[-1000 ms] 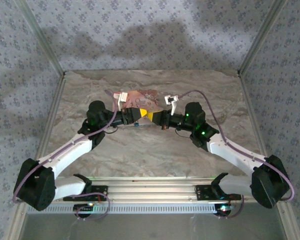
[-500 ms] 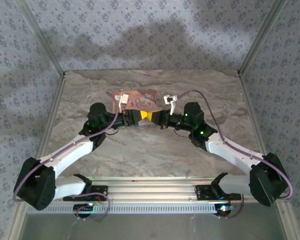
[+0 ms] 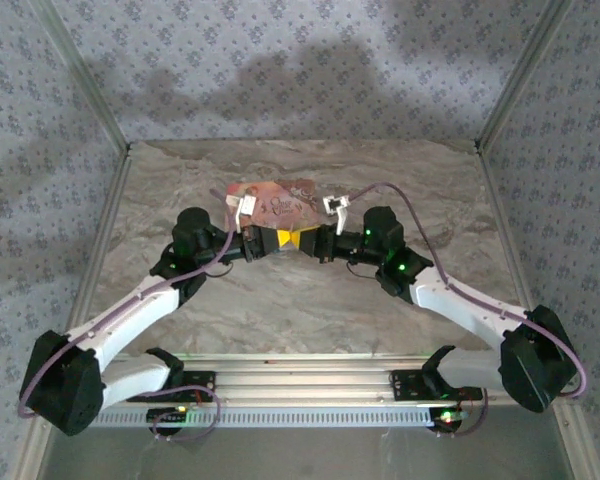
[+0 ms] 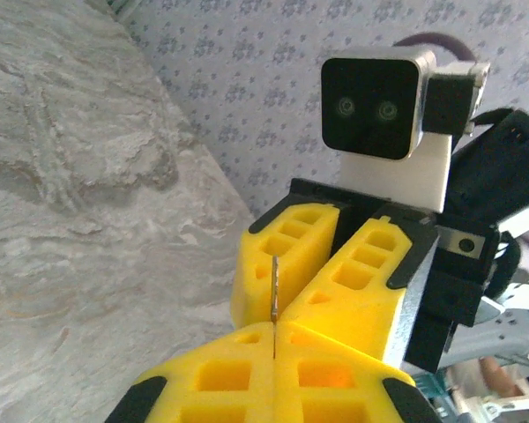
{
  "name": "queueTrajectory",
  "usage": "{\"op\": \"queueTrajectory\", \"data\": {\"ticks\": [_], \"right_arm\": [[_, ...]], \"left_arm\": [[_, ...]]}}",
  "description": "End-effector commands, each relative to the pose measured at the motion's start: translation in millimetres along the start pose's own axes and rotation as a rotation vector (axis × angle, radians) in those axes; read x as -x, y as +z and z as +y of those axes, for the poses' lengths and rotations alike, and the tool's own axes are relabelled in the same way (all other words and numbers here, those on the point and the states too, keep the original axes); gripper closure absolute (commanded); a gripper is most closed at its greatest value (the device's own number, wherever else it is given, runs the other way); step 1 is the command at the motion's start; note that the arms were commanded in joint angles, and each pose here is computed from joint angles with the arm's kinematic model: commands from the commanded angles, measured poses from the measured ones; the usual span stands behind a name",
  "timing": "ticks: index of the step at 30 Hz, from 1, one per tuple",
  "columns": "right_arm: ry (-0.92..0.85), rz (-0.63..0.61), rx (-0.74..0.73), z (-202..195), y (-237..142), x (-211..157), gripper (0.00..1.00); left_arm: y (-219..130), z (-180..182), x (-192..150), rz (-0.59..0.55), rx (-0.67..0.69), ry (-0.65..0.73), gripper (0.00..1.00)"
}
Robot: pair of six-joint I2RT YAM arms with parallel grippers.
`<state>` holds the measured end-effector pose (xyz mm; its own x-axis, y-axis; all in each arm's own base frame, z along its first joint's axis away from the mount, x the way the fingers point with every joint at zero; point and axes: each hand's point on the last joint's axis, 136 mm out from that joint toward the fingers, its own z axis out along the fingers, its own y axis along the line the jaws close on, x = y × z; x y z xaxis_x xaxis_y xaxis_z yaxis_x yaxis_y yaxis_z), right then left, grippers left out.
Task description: Unlock the padlock with the key
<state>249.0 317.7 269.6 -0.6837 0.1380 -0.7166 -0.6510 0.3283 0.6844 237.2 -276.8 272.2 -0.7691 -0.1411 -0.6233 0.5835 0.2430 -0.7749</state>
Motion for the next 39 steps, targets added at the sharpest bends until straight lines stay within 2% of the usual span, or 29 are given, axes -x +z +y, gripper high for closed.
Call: {"op": "queueTrajectory", "data": {"ticks": [1,4,6,11,17,21,26,31,34,39], "right_arm": [[-0.037,-0.024,-0.052,2.1,-9.8,9.3,0.74],[-0.077,-0.017,-0.08,1.8,-16.9,10.4,0.56],[-0.088,-0.006,-0.091,3.4,-22.8,11.5,0.48],[-0.095,0.049,-0.08,10.2,-36.0,16.1,0.43],[-0.082,0.112,-0.034,15.7,-30.2,19.9,0.42],[-0.058,0.15,0.019,17.7,-18.1,16.5,0.44],[-0.034,0.185,0.046,15.5,-9.6,6.8,0.48],[-0.016,0.199,0.069,15.3,-7.0,1.0,0.61],[-0.012,0.201,0.077,15.5,-5.8,-0.5,0.76],[0.001,0.209,0.095,19.4,-3.6,-2.7,0.81]], "left_arm": [[-1.7,-8.6,0.7,0.054,0.044,0.095,1.0],[-2.0,-7.9,-0.7,0.103,0.079,0.133,1.0],[-2.9,-7.6,-1.9,0.13,0.094,0.169,1.0],[-5.5,-4.1,-11.5,0.236,0.128,0.235,1.0],[-4.4,-19.6,-24.3,0.352,0.02,0.256,1.0],[-2.1,-28.7,-26.0,0.374,-0.048,0.25,1.0],[-1.5,-30.0,-25.3,0.379,-0.07,0.247,1.0],[-2.5,-30.3,-22.2,0.37,-0.081,0.248,1.0],[-3.2,-30.6,-21.0,0.368,-0.089,0.246,1.0],[-7.6,-23.4,-14.9,0.346,-0.073,0.209,1.0]]}}
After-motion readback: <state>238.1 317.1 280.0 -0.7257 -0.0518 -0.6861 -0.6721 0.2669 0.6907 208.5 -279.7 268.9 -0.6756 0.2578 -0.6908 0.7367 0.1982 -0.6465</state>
